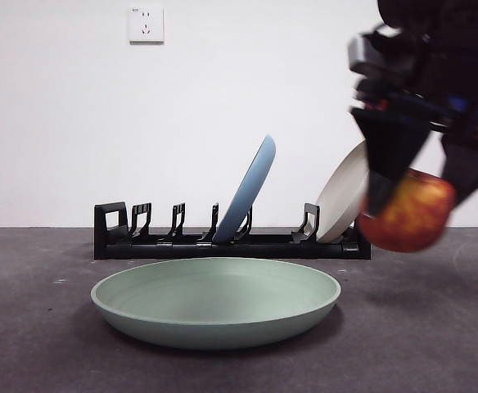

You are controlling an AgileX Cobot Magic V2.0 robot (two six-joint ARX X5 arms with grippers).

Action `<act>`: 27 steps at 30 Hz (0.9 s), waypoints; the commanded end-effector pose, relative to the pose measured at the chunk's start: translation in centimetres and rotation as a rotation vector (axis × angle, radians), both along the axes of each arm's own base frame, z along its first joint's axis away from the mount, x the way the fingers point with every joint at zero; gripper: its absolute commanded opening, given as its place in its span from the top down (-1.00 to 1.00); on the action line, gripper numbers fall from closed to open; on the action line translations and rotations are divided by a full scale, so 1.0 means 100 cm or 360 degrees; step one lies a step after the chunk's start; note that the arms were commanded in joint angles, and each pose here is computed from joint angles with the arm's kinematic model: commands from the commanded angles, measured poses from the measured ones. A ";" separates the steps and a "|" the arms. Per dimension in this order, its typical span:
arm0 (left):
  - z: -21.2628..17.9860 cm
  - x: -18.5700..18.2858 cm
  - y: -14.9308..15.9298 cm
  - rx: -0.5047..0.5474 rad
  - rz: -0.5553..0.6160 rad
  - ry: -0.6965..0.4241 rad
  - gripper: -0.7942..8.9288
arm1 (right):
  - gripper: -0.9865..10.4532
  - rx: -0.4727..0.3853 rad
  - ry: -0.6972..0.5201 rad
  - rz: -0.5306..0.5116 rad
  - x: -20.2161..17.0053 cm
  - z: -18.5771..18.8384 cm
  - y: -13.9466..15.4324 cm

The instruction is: Take the green plate from the plate rack,put the plate on the table,take the apple from the table,put the apple in the plate

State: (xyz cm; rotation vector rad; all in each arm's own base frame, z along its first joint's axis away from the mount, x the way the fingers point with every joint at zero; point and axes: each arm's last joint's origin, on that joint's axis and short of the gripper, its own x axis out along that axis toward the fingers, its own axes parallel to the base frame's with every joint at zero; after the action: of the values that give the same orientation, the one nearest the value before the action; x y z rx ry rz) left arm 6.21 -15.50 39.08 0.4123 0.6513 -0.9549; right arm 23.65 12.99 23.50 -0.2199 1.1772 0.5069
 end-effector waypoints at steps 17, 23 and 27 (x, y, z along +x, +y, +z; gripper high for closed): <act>-0.001 -0.001 0.002 0.0036 -0.0001 0.0017 0.32 | 0.86 0.0057 -0.0126 0.0276 -0.019 -0.045 0.103; -0.001 -0.001 0.002 0.0036 -0.0001 0.0018 0.32 | 0.86 -0.0024 -0.0071 0.0315 -0.023 -0.063 0.113; -0.001 -0.001 0.002 0.0037 -0.0001 0.0018 0.32 | 0.45 -0.0035 -0.0065 0.0336 -0.024 -0.065 0.114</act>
State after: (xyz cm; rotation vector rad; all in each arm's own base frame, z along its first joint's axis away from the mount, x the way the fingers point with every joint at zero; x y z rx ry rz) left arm 6.14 -15.32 38.88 0.4323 0.6747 -0.9497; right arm 21.41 24.29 18.05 -0.3576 1.0885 0.6720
